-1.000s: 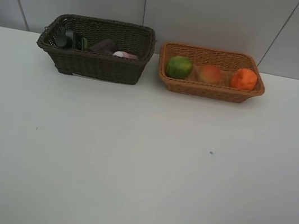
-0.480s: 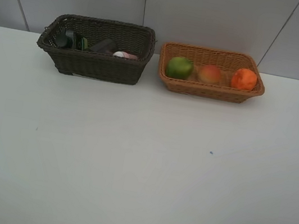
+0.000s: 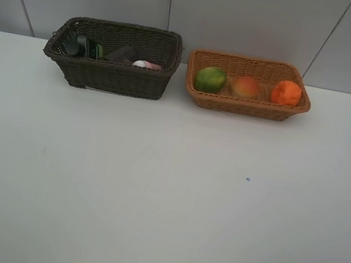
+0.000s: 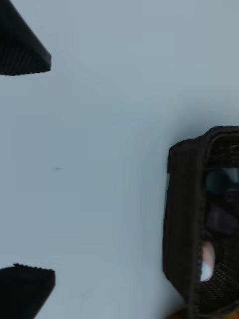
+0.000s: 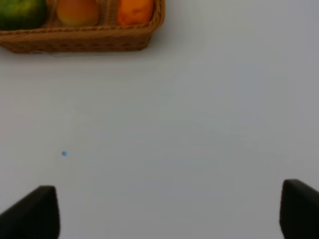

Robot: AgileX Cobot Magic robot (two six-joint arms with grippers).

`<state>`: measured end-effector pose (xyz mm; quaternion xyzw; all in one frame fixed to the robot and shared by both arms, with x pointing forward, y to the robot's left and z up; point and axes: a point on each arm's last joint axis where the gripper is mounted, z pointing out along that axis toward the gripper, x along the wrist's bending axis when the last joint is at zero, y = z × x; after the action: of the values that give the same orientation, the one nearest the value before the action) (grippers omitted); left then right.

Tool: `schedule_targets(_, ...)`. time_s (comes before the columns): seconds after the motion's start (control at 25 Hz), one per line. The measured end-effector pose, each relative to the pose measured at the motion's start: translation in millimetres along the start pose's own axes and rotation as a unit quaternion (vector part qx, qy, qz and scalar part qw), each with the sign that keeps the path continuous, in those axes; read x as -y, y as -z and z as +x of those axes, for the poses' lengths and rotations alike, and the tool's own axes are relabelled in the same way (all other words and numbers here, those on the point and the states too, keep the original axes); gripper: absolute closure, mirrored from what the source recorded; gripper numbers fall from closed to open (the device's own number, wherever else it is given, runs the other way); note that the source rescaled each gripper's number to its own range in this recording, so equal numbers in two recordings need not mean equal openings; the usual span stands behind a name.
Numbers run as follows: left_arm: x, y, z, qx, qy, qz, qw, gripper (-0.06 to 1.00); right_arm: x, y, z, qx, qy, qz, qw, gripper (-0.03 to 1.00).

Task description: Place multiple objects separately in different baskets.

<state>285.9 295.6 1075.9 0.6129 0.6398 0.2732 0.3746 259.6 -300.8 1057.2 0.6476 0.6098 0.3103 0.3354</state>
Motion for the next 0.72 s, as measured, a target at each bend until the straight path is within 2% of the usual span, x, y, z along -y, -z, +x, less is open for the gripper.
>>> schedule_targets(0.2,16.2,15.6,2.8,0.004,-0.040,-0.009,0.999,-0.01,0.0,0.0,0.0,0.000,0.000,0.000,1.000,0.06)
schedule_targets(0.48,34.0,19.7,6.3,-0.007,-0.053,0.071,0.996,-0.01,0.0,0.0,0.0,0.000,0.000,0.000,1.000,0.06)
schedule_targets(0.6,34.8,18.1,6.4,-0.007,-0.054,0.071,0.996,-0.01,0.0,0.0,0.0,0.000,0.000,0.000,1.000,0.06)
schedule_targets(0.72,32.8,13.0,5.5,-0.001,-0.054,0.043,0.998,-0.01,0.0,0.0,0.0,0.000,0.000,0.000,1.000,0.06)
